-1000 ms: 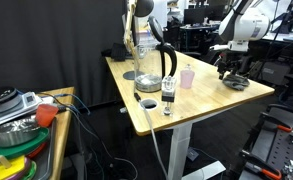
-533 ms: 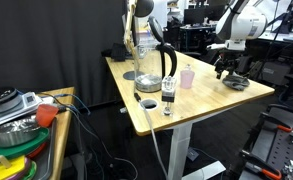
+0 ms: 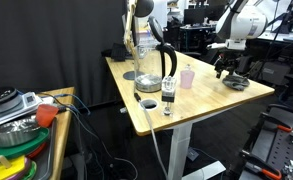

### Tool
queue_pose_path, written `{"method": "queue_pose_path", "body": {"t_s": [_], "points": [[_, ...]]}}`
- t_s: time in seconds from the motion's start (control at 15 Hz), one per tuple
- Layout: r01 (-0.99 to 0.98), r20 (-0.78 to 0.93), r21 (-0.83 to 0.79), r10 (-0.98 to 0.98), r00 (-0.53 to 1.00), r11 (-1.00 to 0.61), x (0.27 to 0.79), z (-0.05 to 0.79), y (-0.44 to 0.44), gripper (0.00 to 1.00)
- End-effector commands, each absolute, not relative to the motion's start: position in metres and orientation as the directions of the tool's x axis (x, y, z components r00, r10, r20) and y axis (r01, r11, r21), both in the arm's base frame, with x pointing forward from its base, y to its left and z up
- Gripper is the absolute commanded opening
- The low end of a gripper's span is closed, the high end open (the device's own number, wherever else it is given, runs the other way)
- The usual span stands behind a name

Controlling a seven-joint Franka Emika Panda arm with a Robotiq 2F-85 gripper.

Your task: Fold the towel

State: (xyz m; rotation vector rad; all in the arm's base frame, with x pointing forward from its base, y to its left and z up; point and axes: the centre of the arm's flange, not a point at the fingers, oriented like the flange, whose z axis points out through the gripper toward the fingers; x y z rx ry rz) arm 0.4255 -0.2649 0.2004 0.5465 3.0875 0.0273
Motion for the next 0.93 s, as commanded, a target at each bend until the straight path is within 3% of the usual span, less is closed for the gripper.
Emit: {"method": "queue_pose_path", "body": {"t_s": [0.0, 0.47, 0.53, 0.87], "points": [[0.365, 0.002, 0.03, 0.365, -0.931, 0.93, 0.4294, 0.2036, -0.2629, 1.0], [0.386, -0.007, 0.029, 0.386, -0.922, 0.922, 0.4296, 0.2028, -0.2646, 1.0], [0.387, -0.008, 0.031, 0.387, -0.922, 0.922, 0.4294, 0.2028, -0.2649, 0.81], [0.397, -0.013, 0.03, 0.398, -0.917, 0.917, 0.4285, 0.2025, -0.2666, 0.44]]}}
